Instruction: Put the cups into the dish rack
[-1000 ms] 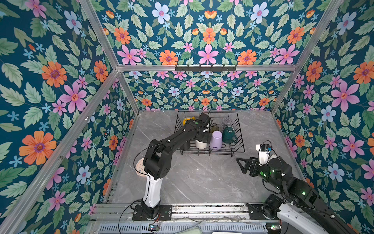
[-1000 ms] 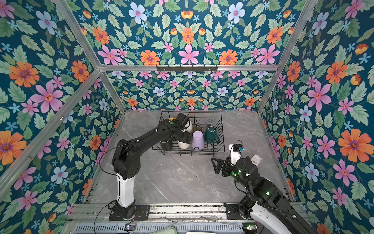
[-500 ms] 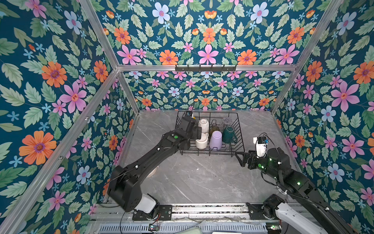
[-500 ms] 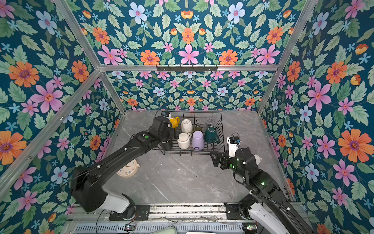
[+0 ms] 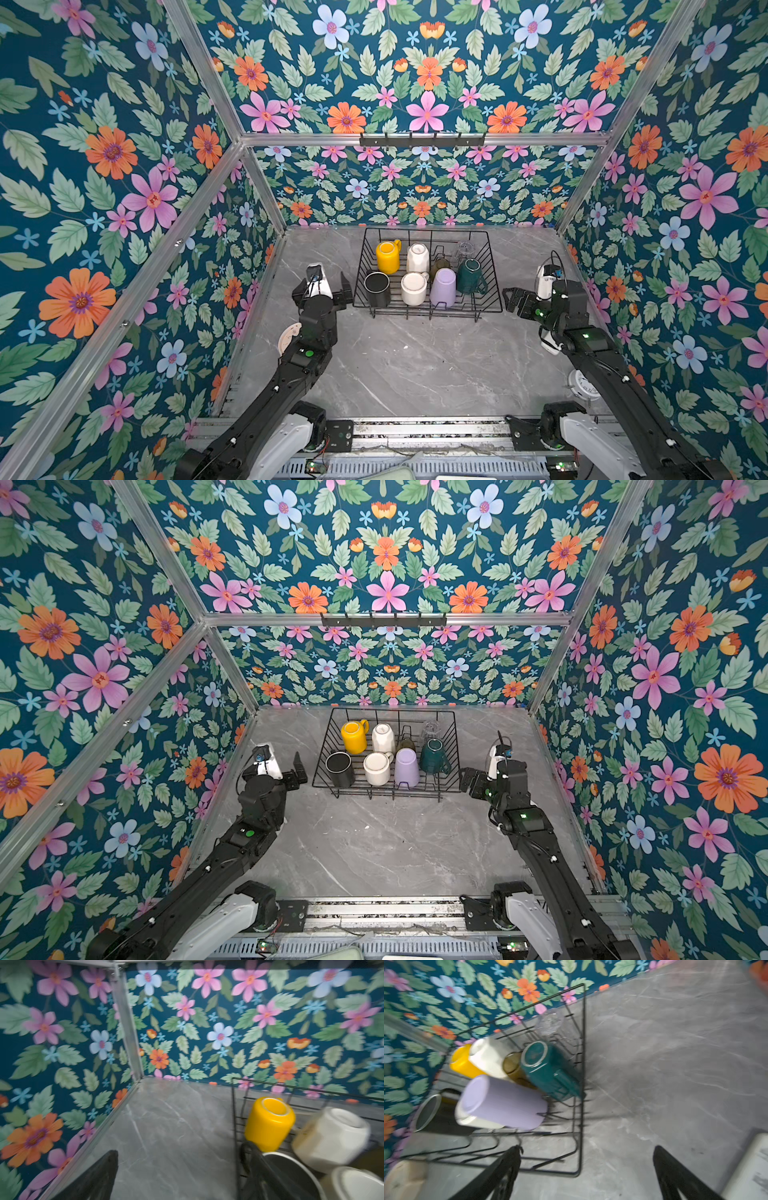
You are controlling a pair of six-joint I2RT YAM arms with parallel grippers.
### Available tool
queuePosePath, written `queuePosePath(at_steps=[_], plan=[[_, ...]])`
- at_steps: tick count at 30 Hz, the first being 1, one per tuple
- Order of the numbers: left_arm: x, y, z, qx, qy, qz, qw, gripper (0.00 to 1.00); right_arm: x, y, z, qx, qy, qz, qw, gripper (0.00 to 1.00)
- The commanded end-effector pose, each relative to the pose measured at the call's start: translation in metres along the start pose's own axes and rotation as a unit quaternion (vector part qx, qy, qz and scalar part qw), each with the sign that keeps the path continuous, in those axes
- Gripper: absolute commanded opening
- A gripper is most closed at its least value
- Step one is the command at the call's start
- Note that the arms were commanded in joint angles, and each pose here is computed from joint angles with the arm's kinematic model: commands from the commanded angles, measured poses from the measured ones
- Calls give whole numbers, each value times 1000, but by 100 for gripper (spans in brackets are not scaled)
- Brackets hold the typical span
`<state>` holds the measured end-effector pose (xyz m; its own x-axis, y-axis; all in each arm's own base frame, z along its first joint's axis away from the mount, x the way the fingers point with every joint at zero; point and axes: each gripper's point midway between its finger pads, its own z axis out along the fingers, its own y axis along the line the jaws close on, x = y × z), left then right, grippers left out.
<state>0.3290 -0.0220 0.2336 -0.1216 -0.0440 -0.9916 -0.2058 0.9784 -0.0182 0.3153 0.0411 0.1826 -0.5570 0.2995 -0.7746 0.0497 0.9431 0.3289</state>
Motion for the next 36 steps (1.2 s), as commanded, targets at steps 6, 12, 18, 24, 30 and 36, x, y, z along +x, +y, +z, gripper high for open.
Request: queuePosePath(at_steps=[6, 12, 18, 24, 30, 36], plan=[[37, 40, 29, -42, -19, -11, 999, 99, -21, -74, 26, 128, -116, -16, 985, 99], [81, 47, 35, -44, -4, 0, 999, 99, -13, -90, 51, 157, -126, -59, 978, 99], [84, 41, 54, -31, -10, 14, 999, 99, -4, -81, 72, 110, -138, -90, 980, 99], [85, 37, 54, -15, -14, 25, 999, 99, 13, -79, 86, 85, -139, -106, 981, 99], [97, 36, 56, -13, -44, 35, 998, 99, 14, -79, 87, 85, -136, -107, 981, 99], [107, 45, 76, -41, 5, 20, 999, 99, 14, -79, 88, 85, -136, -108, 981, 99]])
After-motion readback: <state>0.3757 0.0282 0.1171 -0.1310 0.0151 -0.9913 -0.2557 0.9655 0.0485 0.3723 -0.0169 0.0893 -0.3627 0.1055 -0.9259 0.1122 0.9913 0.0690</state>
